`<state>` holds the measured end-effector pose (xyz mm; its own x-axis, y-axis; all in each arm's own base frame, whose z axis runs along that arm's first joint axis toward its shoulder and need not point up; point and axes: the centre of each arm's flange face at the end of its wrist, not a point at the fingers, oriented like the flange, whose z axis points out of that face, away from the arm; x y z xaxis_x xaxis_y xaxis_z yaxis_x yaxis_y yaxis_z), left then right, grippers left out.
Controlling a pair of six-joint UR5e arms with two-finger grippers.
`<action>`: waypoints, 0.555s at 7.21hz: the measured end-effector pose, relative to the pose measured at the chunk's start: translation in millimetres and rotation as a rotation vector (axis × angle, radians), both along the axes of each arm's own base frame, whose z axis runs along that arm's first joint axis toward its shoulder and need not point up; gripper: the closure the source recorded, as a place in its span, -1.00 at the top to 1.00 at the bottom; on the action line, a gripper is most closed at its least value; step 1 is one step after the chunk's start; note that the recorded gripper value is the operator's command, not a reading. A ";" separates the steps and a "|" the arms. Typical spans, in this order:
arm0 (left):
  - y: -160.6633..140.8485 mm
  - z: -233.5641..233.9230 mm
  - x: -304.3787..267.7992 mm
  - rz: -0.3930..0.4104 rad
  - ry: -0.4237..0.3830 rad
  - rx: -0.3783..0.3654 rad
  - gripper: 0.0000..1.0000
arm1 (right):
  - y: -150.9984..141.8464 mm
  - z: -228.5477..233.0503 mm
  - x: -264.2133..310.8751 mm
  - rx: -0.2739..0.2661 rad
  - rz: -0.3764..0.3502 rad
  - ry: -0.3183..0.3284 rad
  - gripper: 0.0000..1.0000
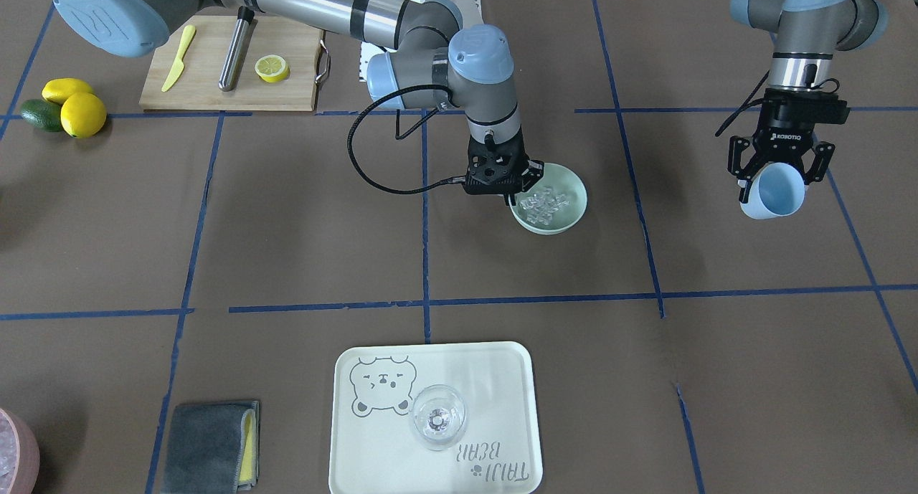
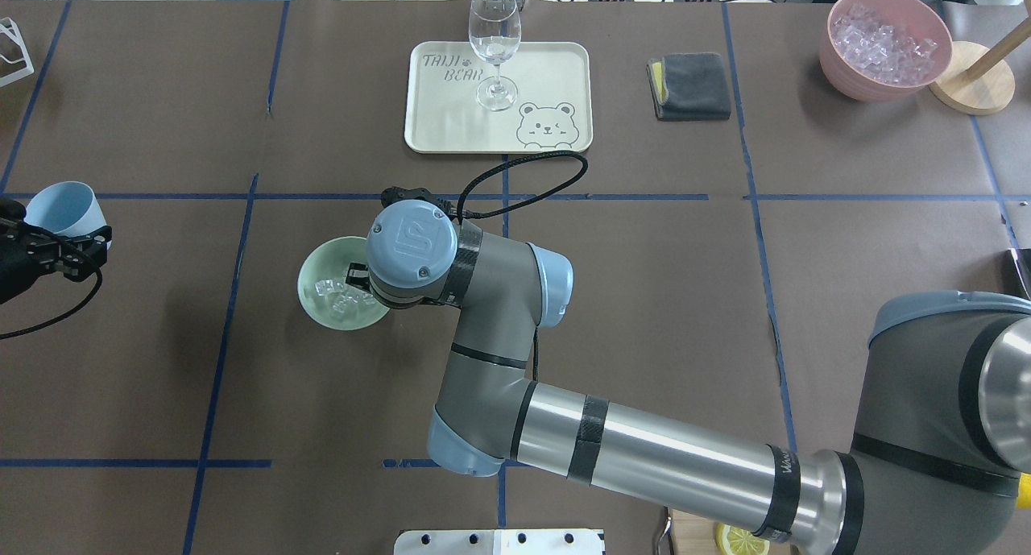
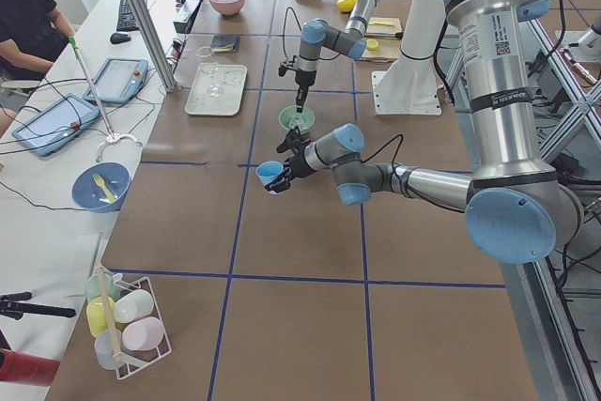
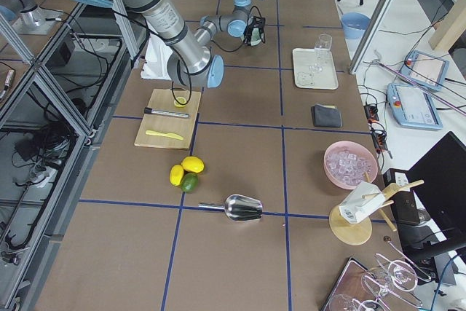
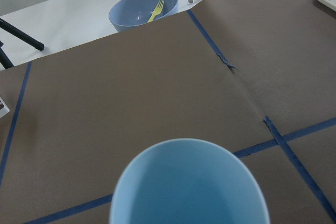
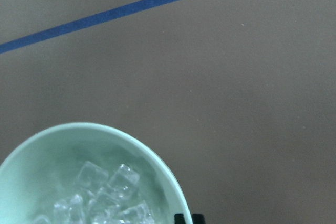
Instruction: Pour ice into bowl
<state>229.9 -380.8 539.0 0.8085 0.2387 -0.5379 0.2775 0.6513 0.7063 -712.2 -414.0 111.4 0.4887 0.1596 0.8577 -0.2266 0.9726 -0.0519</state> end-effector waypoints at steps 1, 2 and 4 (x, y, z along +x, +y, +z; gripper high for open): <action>-0.1 9.5 -0.1 -0.020 0.020 -0.025 -1.00 | -5.2 -6.1 5.1 0.003 0.004 -0.009 -1.00; -1.1 19.8 -0.3 -0.074 0.066 -0.064 -1.00 | -14.6 -15.0 15.1 0.002 0.009 -0.025 -1.00; -1.2 37.3 -4.7 -0.177 0.135 -0.063 -1.00 | -37.7 -33.0 47.1 -0.024 0.002 -0.049 -1.00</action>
